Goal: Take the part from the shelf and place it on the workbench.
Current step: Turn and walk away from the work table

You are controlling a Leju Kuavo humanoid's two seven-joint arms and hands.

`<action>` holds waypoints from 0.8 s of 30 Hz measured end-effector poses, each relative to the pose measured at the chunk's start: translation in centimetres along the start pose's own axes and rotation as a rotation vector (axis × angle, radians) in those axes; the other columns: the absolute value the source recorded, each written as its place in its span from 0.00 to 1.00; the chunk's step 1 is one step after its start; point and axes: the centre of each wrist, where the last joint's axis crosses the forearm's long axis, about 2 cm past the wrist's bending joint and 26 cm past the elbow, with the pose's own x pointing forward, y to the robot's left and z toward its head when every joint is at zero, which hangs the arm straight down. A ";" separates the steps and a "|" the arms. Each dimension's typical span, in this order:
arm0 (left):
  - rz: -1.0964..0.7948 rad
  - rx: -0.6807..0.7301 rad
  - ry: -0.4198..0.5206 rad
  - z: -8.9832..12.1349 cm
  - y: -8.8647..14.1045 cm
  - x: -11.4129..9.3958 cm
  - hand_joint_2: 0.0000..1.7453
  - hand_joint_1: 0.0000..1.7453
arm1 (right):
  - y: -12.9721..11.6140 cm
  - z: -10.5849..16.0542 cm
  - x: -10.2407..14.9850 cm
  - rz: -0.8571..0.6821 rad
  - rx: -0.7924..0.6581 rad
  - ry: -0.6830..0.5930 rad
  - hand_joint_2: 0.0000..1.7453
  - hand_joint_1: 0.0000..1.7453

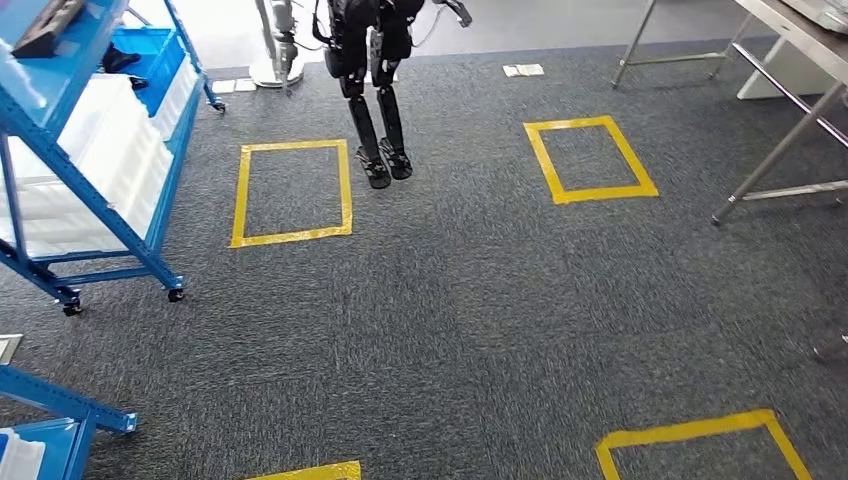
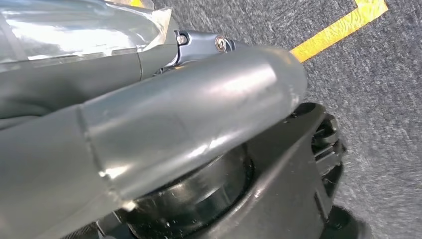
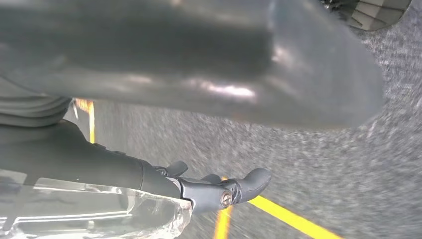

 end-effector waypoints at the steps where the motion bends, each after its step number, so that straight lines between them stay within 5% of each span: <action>1: -0.004 -0.001 -0.001 0.0 0.0 0.1 0.00 0.00 | 0.1 0.0 -0.1 0.000 0.003 0.002 0.00 0.00; 24: -0.096 -0.014 0.028 -0.2 0.5 0.9 0.00 0.00 | -0.1 0.0 -0.3 -0.040 0.014 0.016 0.00 0.00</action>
